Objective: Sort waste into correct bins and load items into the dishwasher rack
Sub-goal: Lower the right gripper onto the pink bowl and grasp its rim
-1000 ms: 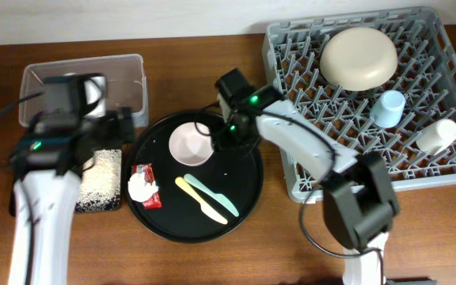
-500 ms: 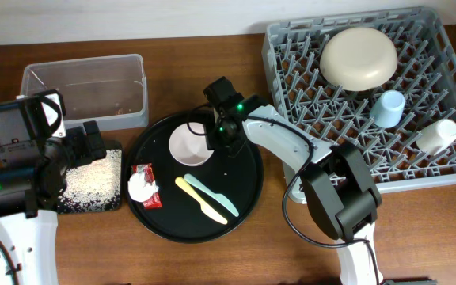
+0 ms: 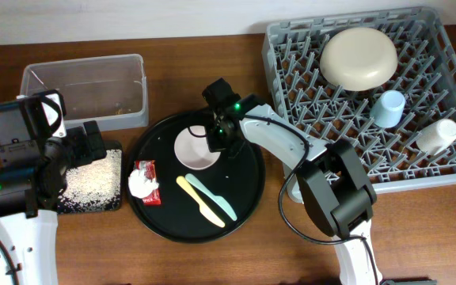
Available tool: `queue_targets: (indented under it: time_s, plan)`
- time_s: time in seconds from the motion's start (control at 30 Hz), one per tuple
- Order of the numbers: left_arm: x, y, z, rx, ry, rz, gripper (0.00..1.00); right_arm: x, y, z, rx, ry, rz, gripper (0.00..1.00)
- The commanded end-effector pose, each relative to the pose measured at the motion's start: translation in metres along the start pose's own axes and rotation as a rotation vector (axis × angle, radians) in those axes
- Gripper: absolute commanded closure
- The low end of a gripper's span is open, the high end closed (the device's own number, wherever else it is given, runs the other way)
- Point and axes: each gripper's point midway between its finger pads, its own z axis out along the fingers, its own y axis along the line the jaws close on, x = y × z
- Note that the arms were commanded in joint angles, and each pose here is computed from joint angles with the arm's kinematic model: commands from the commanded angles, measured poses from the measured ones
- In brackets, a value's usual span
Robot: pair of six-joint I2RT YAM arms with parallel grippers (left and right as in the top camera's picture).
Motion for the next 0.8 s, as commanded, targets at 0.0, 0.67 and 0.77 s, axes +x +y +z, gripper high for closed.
queue_targets:
  time_s: [0.0, 0.67, 0.77]
  plan:
    - [-0.003, 0.003, -0.003, -0.009, -0.011, -0.003, 0.01, -0.024, 0.002, -0.047, 0.050, -0.101, -0.077, 0.96]
    - [-0.003, 0.003, -0.003, -0.009, -0.011, -0.003, 0.01, -0.106, -0.132, -0.267, 1.054, -0.185, -0.594, 0.96]
    - [-0.003, 0.003, -0.003, -0.009, -0.011, -0.003, 0.01, -0.120, -0.167, -0.280, 1.168, -0.167, -0.553, 0.96]
